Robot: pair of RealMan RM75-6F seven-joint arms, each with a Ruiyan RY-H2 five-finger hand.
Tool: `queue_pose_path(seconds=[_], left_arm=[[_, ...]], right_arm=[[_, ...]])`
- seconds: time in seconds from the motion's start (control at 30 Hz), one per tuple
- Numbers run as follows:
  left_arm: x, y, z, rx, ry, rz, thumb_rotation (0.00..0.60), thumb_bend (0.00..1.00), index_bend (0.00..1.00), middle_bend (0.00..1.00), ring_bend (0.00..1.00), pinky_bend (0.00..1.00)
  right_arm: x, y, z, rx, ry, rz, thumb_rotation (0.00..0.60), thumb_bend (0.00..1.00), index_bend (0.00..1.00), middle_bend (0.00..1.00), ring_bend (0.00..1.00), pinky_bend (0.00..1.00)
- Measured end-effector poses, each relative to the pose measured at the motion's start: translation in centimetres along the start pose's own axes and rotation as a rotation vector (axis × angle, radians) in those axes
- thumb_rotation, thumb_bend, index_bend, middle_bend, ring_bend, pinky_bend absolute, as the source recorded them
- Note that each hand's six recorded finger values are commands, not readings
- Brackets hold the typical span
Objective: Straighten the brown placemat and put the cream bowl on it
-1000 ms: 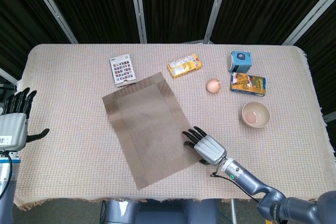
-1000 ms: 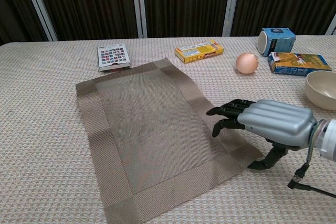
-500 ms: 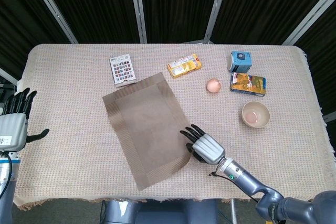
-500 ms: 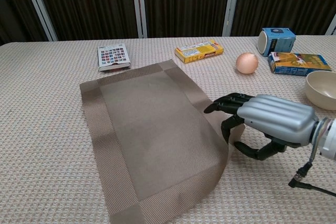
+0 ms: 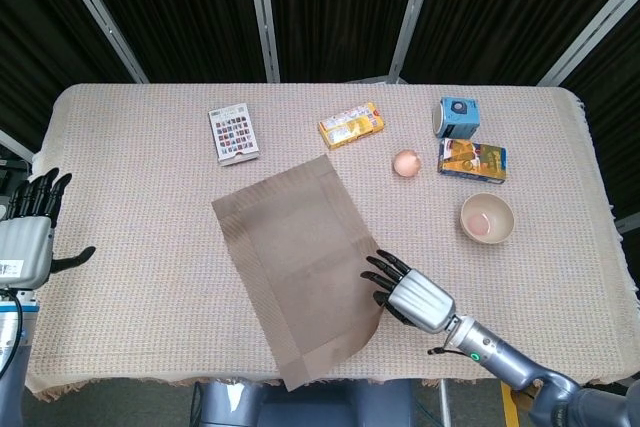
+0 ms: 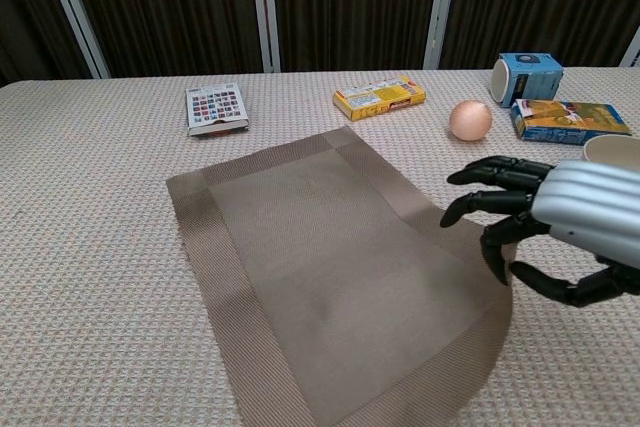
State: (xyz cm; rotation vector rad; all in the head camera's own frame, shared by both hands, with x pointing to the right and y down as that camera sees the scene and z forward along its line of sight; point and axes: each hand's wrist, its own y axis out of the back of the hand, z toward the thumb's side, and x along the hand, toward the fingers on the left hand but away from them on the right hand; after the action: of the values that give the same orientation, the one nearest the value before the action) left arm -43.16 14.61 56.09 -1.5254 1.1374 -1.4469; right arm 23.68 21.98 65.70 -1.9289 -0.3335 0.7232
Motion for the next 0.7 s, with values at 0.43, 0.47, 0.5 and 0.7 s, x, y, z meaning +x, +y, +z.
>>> queue_pose_path(seconds=[0.43, 0.47, 0.5, 0.7], left_arm=[[0.1, -0.3, 0.1, 0.007, 0.0, -0.008, 0.6, 0.0, 0.0, 0.0, 0.0, 0.0], [0.1, -0.3, 0.1, 0.007, 0.002, -0.008, 0.6, 0.0, 0.0, 0.0, 0.0, 0.0], [0.1, -0.3, 0.0, 0.007, 0.004, -0.008, 0.6, 0.0, 0.0, 0.0, 0.0, 0.0], [0.2, -0.4, -0.3, 0.011, 0.012, -0.009, 0.6, 0.0, 0.0, 0.0, 0.0, 0.0]], right_arm=[[-1.1, 4.9, -7.5, 0.505, 0.14, -0.024, 0.6, 0.47, 0.79, 0.22, 0.07, 0.1], [-1.4, 5.1, -8.0, 0.538, 0.15, -0.019, 0.6, 0.46, 0.79, 0.22, 0.06, 0.11], [-1.8, 5.2, -8.5, 0.57, 0.158, -0.013, 0.6, 0.45, 0.79, 0.22, 0.06, 0.11], [-4.1, 5.6, -11.2, 0.771, 0.205, 0.039, 0.6, 0.36, 0.62, 0.19, 0.03, 0.1]])
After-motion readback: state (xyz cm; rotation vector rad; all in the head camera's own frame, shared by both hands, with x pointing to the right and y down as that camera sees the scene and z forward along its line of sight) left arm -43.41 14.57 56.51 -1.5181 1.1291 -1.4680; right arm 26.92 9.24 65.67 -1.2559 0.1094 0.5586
